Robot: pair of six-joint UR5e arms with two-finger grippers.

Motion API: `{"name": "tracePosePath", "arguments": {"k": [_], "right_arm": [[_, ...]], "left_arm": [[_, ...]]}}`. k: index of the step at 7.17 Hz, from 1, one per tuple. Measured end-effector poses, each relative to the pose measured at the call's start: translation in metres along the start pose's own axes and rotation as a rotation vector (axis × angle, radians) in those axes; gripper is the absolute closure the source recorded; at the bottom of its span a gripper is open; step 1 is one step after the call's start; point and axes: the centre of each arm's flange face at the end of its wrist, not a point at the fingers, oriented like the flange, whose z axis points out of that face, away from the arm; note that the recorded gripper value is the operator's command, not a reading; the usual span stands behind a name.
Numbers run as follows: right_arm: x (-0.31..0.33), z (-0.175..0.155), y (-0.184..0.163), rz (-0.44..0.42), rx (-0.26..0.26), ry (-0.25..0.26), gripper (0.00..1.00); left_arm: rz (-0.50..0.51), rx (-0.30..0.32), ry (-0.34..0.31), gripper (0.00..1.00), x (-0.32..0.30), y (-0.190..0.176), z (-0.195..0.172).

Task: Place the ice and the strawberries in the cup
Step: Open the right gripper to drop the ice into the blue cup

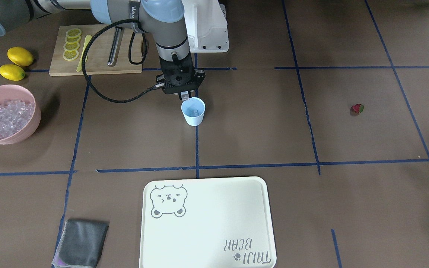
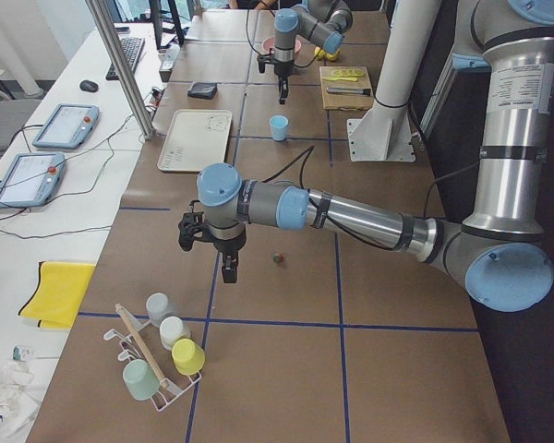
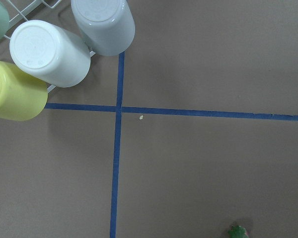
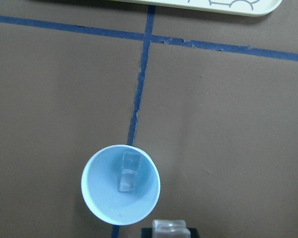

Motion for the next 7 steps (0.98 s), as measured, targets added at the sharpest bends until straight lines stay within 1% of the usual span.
{"name": "tracePosePath", "arguments": {"k": [1, 2, 3, 4, 5, 6, 7], "right_arm": [[-0.008, 0.010, -0.005, 0.002, 0.005, -0.003, 1.00], [-0.012, 0.016, -0.005, 0.000, 0.007, -0.002, 0.96], [-0.014, 0.021, -0.002, -0.003, 0.008, 0.003, 0.89], [-0.014, 0.024, 0.000, -0.005, 0.008, 0.007, 0.71], [-0.014, 0.026, 0.002, -0.007, 0.006, 0.009, 0.48], [-0.013, 0.027, 0.003, -0.004, 0.005, 0.011, 0.28], [-0.013, 0.028, 0.003, 0.003, 0.005, 0.011, 0.16]], "left_arm": [[0.000, 0.000, 0.000, 0.00, 0.000, 0.000, 0.000], [0.000, 0.000, 0.000, 0.00, 0.000, 0.000, 0.000], [-0.001, -0.001, 0.000, 0.00, 0.000, 0.000, 0.000], [-0.001, -0.001, 0.000, 0.00, 0.000, 0.000, 0.000], [-0.001, -0.001, 0.000, 0.00, -0.001, 0.000, 0.001], [0.000, 0.000, 0.000, 0.00, -0.001, 0.000, 0.001], [0.001, 0.000, 0.000, 0.00, -0.001, 0.000, 0.001]]}}
